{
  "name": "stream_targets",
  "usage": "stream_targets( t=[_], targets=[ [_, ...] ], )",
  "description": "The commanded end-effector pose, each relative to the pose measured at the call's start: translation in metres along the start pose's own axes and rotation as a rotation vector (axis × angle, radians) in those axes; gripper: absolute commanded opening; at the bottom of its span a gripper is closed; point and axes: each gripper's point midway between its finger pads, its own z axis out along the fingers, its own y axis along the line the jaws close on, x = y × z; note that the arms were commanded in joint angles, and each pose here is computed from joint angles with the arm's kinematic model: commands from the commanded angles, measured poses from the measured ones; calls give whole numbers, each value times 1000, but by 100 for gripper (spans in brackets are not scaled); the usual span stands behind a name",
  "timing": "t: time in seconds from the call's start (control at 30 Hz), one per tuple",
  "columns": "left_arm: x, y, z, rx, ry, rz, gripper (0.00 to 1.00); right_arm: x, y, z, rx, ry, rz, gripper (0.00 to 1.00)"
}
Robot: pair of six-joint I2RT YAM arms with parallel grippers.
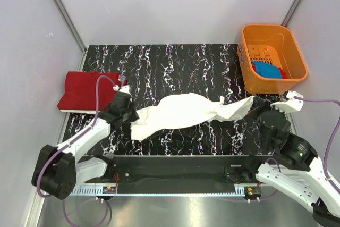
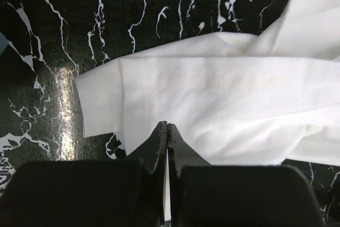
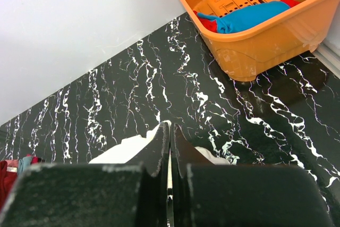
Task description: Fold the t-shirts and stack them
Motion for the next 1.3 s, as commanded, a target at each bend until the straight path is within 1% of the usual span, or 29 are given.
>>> stream_targets(
  t=[0.0, 0.07, 0.1, 0.13, 0.17, 0.23, 0.37, 0.53, 0.63, 0.67, 0.7, 0.77, 0.8, 0.83, 0.87, 0.97, 1.03, 1.07, 1.1, 1.17, 1.2, 1.27],
  targets=[
    [-43, -24, -26, 82, -126, 18, 0, -14, -2, 0, 18, -46, 34, 0],
    [-48, -21, -34, 61, -144, 11, 2, -14, -2, -1, 14, -44, 33, 0],
    [-49, -19, -37, 51, -151, 8, 33, -13, -1, 0, 14, -42, 31, 0],
    [-47, -14, -37, 27, -148, 5, 44, -12, 0, 0, 12, -39, 29, 0],
    [-44, -11, -36, 15, -142, 1, 50, -12, 0, 0, 11, -38, 27, 0],
    [-37, -7, -32, 3, -123, 0, 58, -11, 1, 0, 8, -35, 27, 0],
    [-19, -2, -26, -4, -73, -9, 59, -11, 2, 1, 4, -32, 27, 0],
    [4, 4, -24, 12, -36, -28, 68, -10, 5, 1, -2, -28, 27, 0],
    [17, 6, -22, 22, -20, -34, 68, -7, 8, 3, -7, -22, 24, 0],
    [19, 5, -22, 32, -19, -34, 66, -7, 9, 3, -7, -22, 26, 0],
    [16, -1, -24, 65, -43, -30, 53, -6, 11, 4, -10, -17, 23, 0],
    [17, -5, -30, 93, -77, -26, 32, -5, 12, 4, -13, -16, 27, 0],
    [13, -8, -33, 110, -102, -27, 13, -5, 14, 5, -16, -15, 27, 0],
    [9, -10, -36, 122, -125, -26, 9, -5, 15, 5, -19, -16, 29, 0],
    [-2, -14, -45, 140, -170, -21, 7, -5, 16, 6, -16, -16, 24, 0],
    [-23, -13, -58, 114, -239, -15, 1, 0, 21, 10, -10, -11, 2, 0],
    [-45, -18, -70, 98, -282, -27, 0, 5, 24, 14, -4, -10, -29, 0],
    [-52, -22, -71, 98, -282, -20, 0, 11, 28, 19, 4, -3, -52, 0],
    [-72, -33, -82, 124, -326, -22, 0, 13, 30, 21, 10, 1, -63, 0],
    [-91, -43, -86, 133, -347, -7, 0, 20, 36, 27, 25, 12, -92, 0],
    [-118, -56, -103, 161, -411, -6, 0, 18, 37, 29, 32, 7, -96, 0],
    [-144, -68, -114, 166, -454, 19, 0, 18, 41, 32, 41, -2, -112, 0]
  ],
)
